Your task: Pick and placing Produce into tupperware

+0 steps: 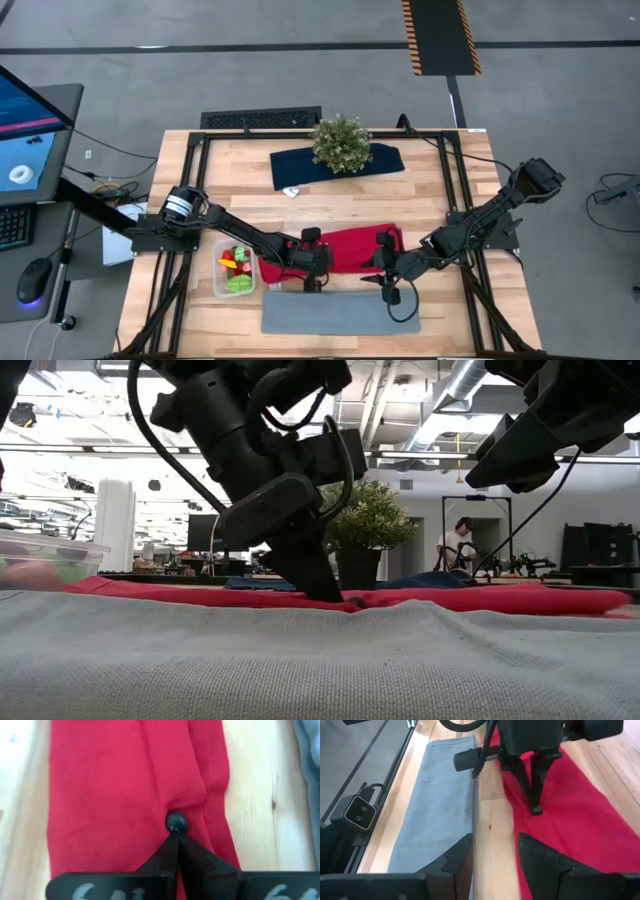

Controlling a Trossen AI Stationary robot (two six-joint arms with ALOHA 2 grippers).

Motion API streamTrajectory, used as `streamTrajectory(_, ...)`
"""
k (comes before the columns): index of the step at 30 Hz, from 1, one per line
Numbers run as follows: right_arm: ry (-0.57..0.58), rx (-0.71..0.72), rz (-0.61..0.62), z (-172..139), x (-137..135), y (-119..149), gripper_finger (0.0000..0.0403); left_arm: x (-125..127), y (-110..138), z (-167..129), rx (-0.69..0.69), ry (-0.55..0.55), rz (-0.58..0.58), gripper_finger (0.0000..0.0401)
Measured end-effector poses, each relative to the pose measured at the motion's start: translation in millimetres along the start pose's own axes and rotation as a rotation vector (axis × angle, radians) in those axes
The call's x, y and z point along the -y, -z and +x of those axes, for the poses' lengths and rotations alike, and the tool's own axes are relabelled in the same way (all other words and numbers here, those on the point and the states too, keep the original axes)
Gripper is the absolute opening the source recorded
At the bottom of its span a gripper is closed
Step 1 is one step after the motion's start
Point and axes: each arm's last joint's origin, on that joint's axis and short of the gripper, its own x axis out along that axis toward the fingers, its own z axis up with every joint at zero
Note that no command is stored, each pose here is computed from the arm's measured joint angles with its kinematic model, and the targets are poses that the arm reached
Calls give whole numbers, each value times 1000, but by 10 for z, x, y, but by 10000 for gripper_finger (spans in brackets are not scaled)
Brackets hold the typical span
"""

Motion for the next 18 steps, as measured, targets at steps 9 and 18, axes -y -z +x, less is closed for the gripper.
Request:
streamTrajectory(9, -1, 1, 8, 0, -2, -1, 176, 88, -226, -200, 117, 15, 8, 54)
streamTrajectory(18, -7, 0, 5, -5, -17, 6, 176, 90, -231, -148, 114, 55, -44, 164)
